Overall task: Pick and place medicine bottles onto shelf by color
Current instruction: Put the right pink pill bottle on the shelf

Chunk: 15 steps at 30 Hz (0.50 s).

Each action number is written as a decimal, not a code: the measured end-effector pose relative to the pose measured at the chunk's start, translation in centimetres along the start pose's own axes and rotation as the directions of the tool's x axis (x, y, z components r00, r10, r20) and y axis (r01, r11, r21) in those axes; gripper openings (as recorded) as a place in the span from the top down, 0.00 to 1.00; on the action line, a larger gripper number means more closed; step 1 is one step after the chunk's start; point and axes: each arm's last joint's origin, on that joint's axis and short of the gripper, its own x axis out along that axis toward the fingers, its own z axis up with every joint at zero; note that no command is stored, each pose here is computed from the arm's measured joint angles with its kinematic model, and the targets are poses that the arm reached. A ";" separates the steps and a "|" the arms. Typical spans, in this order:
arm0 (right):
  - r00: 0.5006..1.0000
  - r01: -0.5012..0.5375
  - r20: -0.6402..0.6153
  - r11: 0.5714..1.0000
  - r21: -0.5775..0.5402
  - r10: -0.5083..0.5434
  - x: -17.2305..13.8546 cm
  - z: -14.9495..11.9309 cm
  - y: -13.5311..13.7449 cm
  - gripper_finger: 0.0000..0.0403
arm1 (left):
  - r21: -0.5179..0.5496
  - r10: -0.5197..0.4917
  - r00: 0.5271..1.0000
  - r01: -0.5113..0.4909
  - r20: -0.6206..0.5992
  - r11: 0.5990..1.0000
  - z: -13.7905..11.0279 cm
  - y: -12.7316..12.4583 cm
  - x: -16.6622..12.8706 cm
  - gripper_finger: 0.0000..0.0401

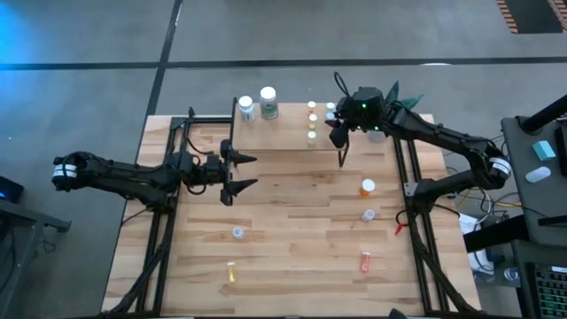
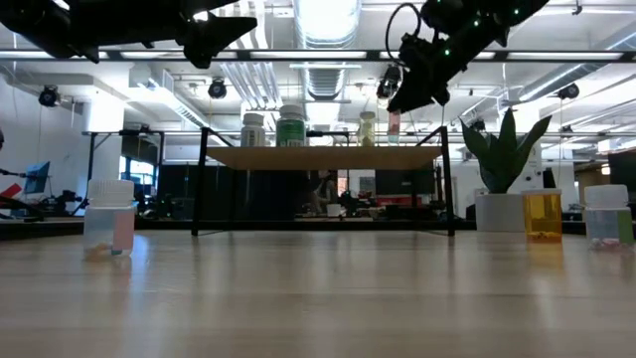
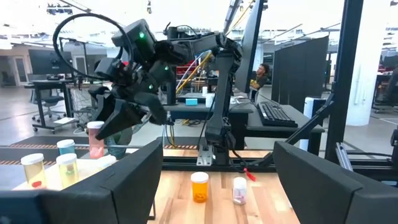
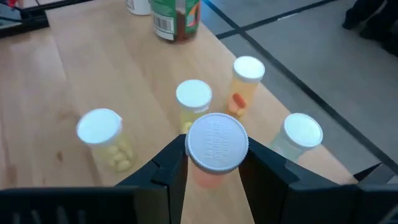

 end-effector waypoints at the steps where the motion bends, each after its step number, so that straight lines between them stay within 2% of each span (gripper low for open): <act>1: 1.000 0.004 0.003 1.000 0.002 -0.004 0.1 -0.2 -0.1 0.69 | 0.000 0.000 1.000 0.000 -0.001 1.000 0.0 0.0 0.0 0.28; 15: 0.999 0.047 -0.017 0.998 0.031 -0.047 1.1 -2.6 -1.4 0.69 | 0.000 0.000 1.000 0.000 -0.007 1.000 -0.1 0.0 0.0 0.28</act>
